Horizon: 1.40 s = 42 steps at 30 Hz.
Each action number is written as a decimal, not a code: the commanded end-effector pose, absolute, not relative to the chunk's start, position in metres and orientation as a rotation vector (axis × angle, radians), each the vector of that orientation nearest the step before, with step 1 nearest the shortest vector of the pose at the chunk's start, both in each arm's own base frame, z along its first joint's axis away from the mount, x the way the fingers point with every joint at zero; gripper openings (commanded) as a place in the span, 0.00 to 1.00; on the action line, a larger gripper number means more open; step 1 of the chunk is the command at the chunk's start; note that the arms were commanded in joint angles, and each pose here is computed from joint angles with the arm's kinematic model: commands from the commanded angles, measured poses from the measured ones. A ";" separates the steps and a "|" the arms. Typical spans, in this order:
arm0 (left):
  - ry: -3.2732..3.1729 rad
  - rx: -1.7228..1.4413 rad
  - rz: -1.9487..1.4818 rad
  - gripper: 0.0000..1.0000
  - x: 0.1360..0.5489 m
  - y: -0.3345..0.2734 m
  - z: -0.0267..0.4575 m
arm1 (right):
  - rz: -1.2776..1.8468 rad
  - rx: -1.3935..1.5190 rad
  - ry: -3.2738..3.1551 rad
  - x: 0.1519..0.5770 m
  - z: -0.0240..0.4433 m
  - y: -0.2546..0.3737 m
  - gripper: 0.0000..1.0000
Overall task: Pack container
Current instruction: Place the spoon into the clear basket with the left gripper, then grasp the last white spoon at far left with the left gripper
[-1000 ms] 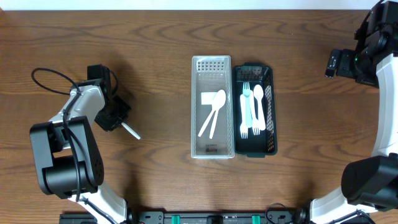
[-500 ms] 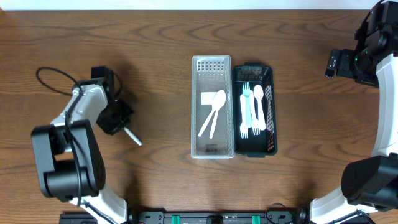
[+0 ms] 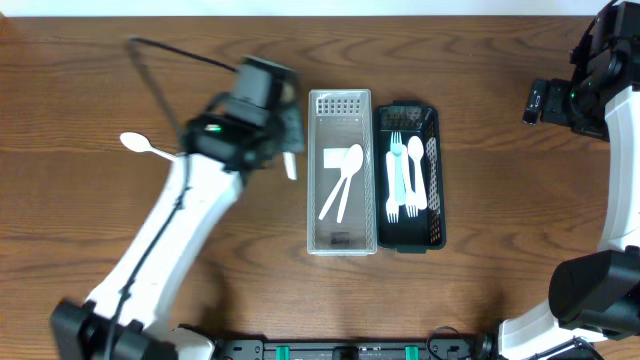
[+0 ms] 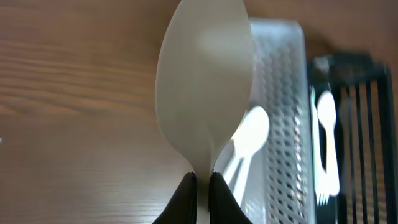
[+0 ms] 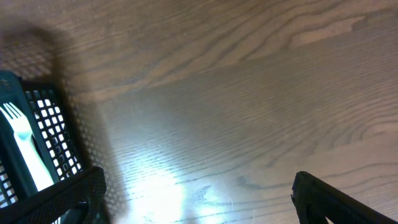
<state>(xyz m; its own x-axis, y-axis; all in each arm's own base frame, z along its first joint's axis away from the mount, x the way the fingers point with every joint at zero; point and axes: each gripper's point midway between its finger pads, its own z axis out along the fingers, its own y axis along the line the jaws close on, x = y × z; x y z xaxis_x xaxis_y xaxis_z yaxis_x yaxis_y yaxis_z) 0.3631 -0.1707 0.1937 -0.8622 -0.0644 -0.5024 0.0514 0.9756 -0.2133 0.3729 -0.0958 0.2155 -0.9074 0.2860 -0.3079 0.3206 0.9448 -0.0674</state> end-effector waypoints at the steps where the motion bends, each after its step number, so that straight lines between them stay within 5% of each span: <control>1: 2.691 0.144 -0.247 0.06 0.351 -0.205 0.150 | -0.171 0.433 2.804 0.371 0.217 -0.097 0.99; 9: 2.815 0.295 -0.182 0.07 0.334 -0.241 0.089 | -0.171 0.433 2.808 0.371 0.216 -0.097 0.99; 10: 2.818 0.296 -0.179 0.17 0.334 -0.241 0.087 | -0.171 0.433 2.808 0.371 0.216 -0.097 0.99; 11: 2.815 0.305 -0.178 0.40 0.335 -0.241 0.088 | -0.171 0.433 2.808 0.371 0.216 -0.097 0.99; 16: 2.719 0.450 -0.178 0.67 0.348 -0.235 0.118 | -0.170 0.434 2.814 0.369 0.216 -0.096 0.99; 23: 2.433 0.066 -0.009 0.80 0.409 -0.138 0.236 | -0.171 0.434 2.815 0.369 0.216 -0.096 0.99; 27: 2.358 -0.379 0.011 0.80 0.430 -0.042 0.252 | -0.171 0.434 2.815 0.369 0.216 -0.096 0.99; 32: 2.320 -0.880 0.015 0.80 0.436 0.062 0.218 | -0.171 0.434 2.814 0.369 0.216 -0.096 0.99; 42: 2.426 -1.497 -0.103 0.75 0.424 0.128 0.084 | -0.173 0.426 2.815 0.369 0.216 -0.097 0.99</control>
<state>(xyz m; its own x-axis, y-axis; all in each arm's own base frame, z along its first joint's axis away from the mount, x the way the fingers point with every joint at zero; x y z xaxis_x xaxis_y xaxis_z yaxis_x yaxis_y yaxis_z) 0.4312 0.1310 0.1179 -0.4849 -0.8099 -0.3302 -0.8008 0.5629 -0.2047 0.3707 -0.0954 0.2148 -0.9104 0.2862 -0.2989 0.3197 0.9450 -0.0690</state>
